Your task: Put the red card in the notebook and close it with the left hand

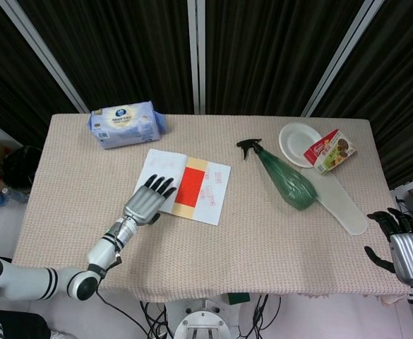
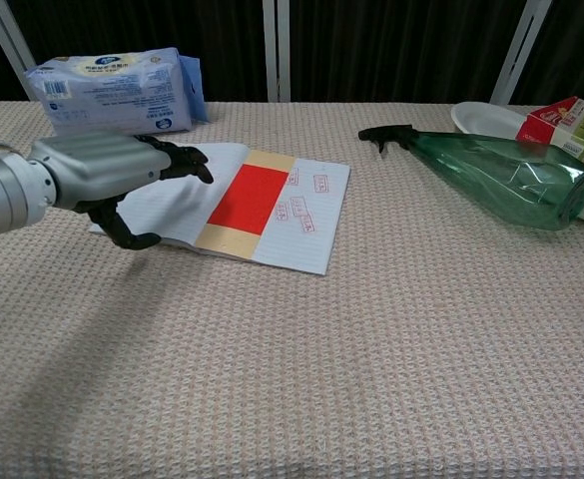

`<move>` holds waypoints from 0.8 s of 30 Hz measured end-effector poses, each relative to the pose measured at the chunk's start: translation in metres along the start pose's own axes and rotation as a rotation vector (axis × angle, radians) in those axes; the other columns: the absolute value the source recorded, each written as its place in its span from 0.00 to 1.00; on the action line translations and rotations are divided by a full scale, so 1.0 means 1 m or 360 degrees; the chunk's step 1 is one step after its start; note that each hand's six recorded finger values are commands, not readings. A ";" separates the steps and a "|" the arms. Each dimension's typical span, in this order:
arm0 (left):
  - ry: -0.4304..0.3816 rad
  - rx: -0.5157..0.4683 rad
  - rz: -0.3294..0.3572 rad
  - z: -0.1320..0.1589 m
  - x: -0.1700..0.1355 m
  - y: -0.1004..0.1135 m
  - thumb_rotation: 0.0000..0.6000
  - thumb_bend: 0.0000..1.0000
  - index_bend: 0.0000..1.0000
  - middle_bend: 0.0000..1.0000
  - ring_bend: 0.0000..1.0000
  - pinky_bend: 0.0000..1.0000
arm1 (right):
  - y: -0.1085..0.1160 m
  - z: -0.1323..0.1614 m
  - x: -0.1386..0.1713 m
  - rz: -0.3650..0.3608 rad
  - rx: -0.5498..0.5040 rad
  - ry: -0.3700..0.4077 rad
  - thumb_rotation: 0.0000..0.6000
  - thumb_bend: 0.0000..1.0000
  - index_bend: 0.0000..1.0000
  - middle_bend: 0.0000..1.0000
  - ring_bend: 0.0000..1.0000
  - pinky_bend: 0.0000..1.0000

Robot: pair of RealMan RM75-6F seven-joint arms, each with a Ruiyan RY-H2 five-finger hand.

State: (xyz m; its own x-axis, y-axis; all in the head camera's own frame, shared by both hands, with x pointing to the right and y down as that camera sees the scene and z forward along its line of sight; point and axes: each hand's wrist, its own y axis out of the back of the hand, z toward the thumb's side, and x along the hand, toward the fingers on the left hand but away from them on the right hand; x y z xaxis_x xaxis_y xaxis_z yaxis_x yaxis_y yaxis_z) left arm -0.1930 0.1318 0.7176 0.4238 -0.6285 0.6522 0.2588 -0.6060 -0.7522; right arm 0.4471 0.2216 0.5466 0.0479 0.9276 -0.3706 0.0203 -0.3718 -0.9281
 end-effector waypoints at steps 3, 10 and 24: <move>0.0020 0.0023 0.0010 -0.001 0.005 -0.006 1.00 0.27 0.10 0.00 0.00 0.05 | 0.000 0.000 0.000 -0.0001 0.0000 -0.0001 1.00 0.17 0.28 0.24 0.14 0.22; 0.0066 0.0049 0.0007 -0.006 0.013 -0.019 1.00 0.26 0.09 0.00 0.00 0.05 | 0.001 -0.003 0.002 -0.0005 -0.0001 -0.0015 1.00 0.17 0.28 0.24 0.14 0.22; 0.0119 -0.0035 0.0195 -0.018 0.024 -0.021 1.00 0.21 0.09 0.00 0.00 0.05 | 0.002 -0.003 0.003 -0.0009 0.0003 -0.0018 1.00 0.17 0.28 0.24 0.14 0.22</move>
State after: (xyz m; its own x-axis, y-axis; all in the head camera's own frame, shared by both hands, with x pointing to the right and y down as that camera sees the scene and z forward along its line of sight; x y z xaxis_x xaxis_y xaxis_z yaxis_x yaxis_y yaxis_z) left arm -0.2038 0.1203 0.7510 0.3849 -0.7326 0.5613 0.1894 -0.5325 -0.8249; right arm 0.4502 0.2233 0.5438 0.0365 0.9300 -0.3656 0.0184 -0.3665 -0.9303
